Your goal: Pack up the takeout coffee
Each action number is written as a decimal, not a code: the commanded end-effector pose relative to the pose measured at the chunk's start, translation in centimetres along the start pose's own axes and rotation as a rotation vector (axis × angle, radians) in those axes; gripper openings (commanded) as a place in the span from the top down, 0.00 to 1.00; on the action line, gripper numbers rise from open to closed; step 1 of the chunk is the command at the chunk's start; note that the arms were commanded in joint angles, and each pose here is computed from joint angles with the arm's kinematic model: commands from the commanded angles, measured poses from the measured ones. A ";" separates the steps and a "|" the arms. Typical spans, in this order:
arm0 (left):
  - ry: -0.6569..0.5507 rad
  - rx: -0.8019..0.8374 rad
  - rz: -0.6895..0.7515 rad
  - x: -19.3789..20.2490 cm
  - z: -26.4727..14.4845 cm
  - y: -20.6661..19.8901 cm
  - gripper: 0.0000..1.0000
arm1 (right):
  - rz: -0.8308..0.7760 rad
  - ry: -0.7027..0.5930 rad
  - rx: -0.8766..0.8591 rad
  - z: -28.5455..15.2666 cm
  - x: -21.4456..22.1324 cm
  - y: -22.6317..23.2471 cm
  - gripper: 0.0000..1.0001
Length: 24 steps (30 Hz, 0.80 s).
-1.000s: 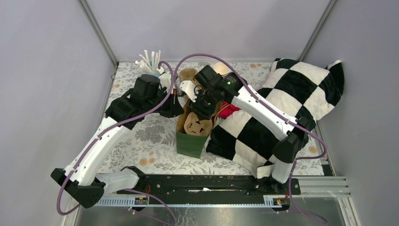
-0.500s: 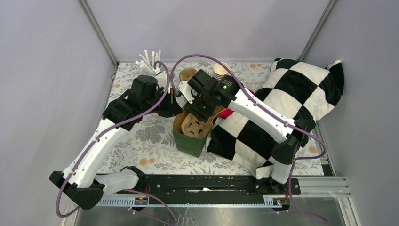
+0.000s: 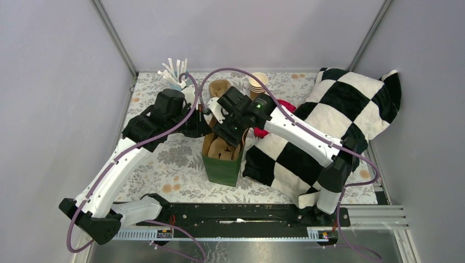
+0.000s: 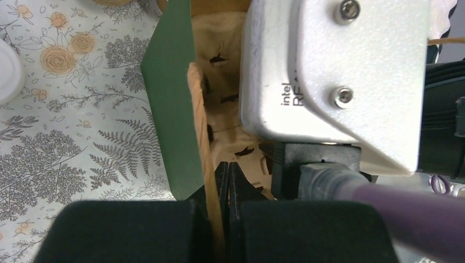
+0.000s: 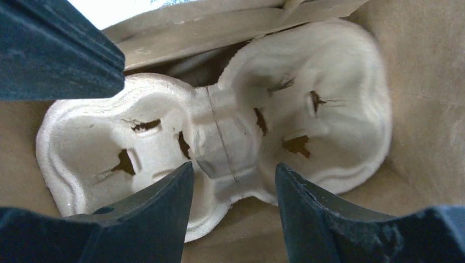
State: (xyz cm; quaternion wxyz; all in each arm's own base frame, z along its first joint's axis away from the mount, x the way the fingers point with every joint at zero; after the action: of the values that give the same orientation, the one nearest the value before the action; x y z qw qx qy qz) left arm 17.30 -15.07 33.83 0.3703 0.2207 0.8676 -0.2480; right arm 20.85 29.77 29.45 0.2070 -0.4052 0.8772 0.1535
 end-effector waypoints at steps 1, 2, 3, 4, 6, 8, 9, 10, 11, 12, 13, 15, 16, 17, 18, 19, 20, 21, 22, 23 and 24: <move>-0.115 0.097 0.066 -1.6 -0.4 -1.3 1.00 | -0.027 -0.071 -0.039 0.4 -0.1 1.4 0.36; -0.114 0.097 0.067 -1.5 -0.4 -1.3 1.00 | -0.027 -0.071 -0.039 0.4 0.0 1.4 0.36; -0.113 0.097 0.068 -1.5 -0.4 -1.3 1.00 | -0.028 -0.070 -0.039 0.4 0.1 1.4 0.37; -0.109 0.095 0.068 -1.4 -0.3 -1.3 1.00 | -0.028 -0.073 -0.040 0.4 0.1 1.4 0.37; -0.109 0.086 0.071 -1.4 -0.4 -1.2 1.00 | -0.030 -0.089 -0.049 0.1 -0.1 1.5 0.37; -0.111 0.079 0.073 -1.4 -0.5 -1.1 1.00 | -0.026 -0.112 -0.055 -0.4 -0.3 1.6 0.36; -0.109 0.076 0.074 -1.4 -0.4 -1.1 1.00 | -0.025 -0.122 -0.054 -0.7 -0.3 1.6 0.36; -0.107 0.075 0.075 -1.4 -0.4 -1.1 1.00 | -0.023 -0.130 -0.051 -1.0 -0.3 1.6 0.36; -0.107 0.071 0.076 -1.4 -0.4 -1.0 1.00 | -0.018 -0.144 -0.041 -1.3 -0.3 1.5 0.36; -0.107 0.066 0.077 -1.4 -0.4 -1.0 1.00 | -0.007 -0.158 -0.025 -1.6 -0.3 1.4 0.35; -0.105 0.059 0.078 -1.4 -0.4 -0.9 1.00 | 0.004 -0.174 -0.010 -1.9 -0.3 1.3 0.33; -0.103 0.045 0.077 -1.4 -0.5 -0.8 1.00 | 0.023 -0.211 0.003 -2.8 -0.4 1.3 0.32; -0.103 0.040 0.076 -1.5 -0.5 -0.8 1.00 | 0.039 -0.238 0.017 -3.3 -0.6 1.2 0.31; -0.103 0.036 0.073 -1.5 -0.6 -0.8 1.00 | 0.053 -0.262 0.025 -3.8 -0.7 1.2 0.31; -0.105 0.032 0.071 -1.6 -0.6 -0.8 1.00 | 0.068 -0.285 0.027 -4.3 -0.8 1.2 0.30; -0.111 0.028 0.070 -1.7 -0.7 -0.8 1.00 | 0.098 -0.310 0.027 -4.7 -1.0 1.3 0.28; -0.111 0.023 0.067 -1.7 -0.8 -0.8 0.97 | 0.116 -0.330 0.025 -5.1 -1.1 1.4 0.27; -0.112 0.021 0.065 -1.9 -0.9 -0.8 0.95 | 0.130 -0.346 0.018 -5.4 -1.2 1.5 0.27; -0.112 0.020 0.063 -2.0 -0.9 -0.9 0.94 | 0.146 -0.361 0.012 -5.6 -1.4 1.5 0.26; -0.110 0.019 0.061 -2.1 -0.9 -0.9 0.92 | 0.148 -0.373 0.006 -5.9 -1.5 1.6 0.25; -0.109 0.019 0.060 -2.2 -0.9 -0.9 0.90 | 0.169 -0.387 -0.005 -6.1 -1.5 1.7 0.21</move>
State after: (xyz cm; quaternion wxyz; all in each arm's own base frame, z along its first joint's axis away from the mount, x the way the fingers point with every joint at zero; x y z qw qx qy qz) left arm 17.19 -15.47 34.11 0.3826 0.2381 0.8561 -0.2530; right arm 19.60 29.19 32.36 0.3013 -0.3408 0.8681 0.1986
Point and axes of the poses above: each gripper's point midway between its finger pads, its own z axis out along the fingers, its own y axis along the line the jaws close on, x = y × z, the point moved 9 cm from there along -z, back along the fingers, and after that the axes turned 14 degrees about z, right-handed, at the moved point
